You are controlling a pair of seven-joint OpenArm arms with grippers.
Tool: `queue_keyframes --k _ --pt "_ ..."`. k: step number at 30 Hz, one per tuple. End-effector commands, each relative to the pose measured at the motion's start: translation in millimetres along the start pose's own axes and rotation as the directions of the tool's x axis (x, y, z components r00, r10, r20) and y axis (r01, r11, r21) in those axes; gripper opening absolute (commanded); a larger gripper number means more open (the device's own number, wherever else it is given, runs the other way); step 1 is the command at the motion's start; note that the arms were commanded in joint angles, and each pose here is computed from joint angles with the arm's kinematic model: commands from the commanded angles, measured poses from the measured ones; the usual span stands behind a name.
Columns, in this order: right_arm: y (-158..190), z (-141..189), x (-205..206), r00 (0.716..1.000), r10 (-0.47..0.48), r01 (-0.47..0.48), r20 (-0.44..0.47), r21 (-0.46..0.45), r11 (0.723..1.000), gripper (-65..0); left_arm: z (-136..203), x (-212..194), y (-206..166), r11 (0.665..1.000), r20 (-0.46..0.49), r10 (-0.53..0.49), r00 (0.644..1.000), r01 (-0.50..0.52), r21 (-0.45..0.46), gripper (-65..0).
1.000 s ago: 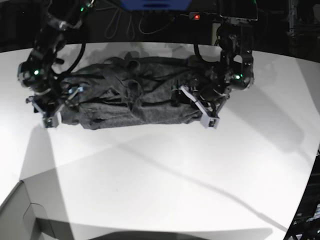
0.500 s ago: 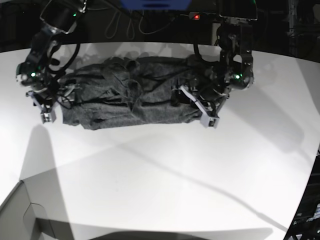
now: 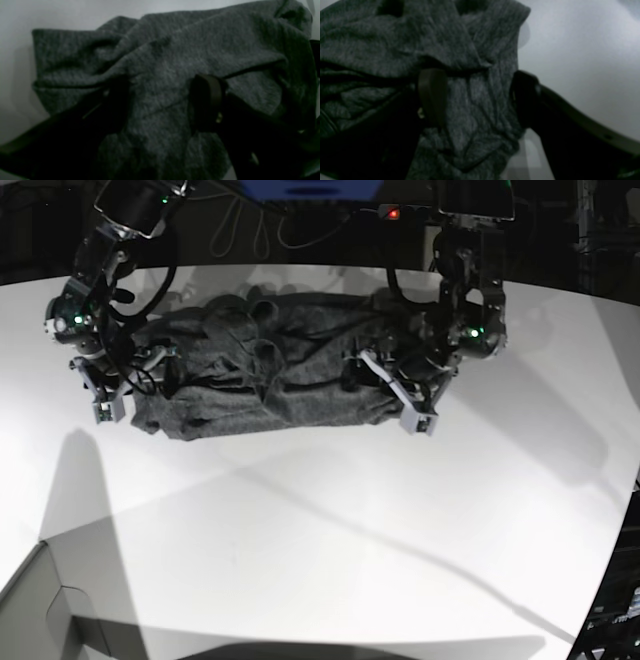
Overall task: Layout the t-shirt on the table in an organized manner, then fold the t-shirt properly
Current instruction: 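Grasp both ends of the folded bundle with both grippers, then fold the bundle end with the right gripper toward the left gripper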
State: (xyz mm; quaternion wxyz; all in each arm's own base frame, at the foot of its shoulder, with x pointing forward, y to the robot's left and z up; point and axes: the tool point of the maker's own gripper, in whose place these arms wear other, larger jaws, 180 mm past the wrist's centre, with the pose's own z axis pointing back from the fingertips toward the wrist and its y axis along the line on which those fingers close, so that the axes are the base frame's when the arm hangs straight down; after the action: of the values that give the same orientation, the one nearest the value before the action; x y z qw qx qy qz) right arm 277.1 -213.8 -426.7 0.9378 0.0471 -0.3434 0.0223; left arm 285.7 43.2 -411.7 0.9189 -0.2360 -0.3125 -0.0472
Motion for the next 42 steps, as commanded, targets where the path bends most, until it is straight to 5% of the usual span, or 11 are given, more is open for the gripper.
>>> queue_keyframes --k 1,15,20,31,42 --pt "-3.5 1.0 3.2 1.0 0.009 -0.009 -0.009 -0.011 1.0 -26.9 1.2 10.7 -4.3 1.0 0.029 -0.007 1.0 0.007 -0.013 -25.6" --pt "-5.3 -2.4 13.1 0.996 0.01 -0.012 -0.093 -0.012 1.0 -27.3 1.7 11.1 -3.9 1.0 0.03 -0.009 1.0 0.009 -0.012 -25.6" --pt "8.4 -2.9 26.2 0.999 -0.039 0.041 -0.024 0.065 0.997 -28.5 2.1 11.5 -3.5 1.0 0.03 -0.01 0.999 0.011 -0.011 -25.6" --pt "13.5 -3.3 28.3 0.999 -0.052 0.053 -0.01 0.085 0.995 -65.0 2.5 11.9 -3.1 1.0 0.031 -0.012 0.999 0.012 -0.01 -25.6" --pt "7.9 12.7 52.7 0.998 -0.018 0.015 0.066 0.046 0.999 -65.0 17.4 40.8 -15.0 0.999 0.122 -0.045 0.991 0.048 -0.023 -25.6"
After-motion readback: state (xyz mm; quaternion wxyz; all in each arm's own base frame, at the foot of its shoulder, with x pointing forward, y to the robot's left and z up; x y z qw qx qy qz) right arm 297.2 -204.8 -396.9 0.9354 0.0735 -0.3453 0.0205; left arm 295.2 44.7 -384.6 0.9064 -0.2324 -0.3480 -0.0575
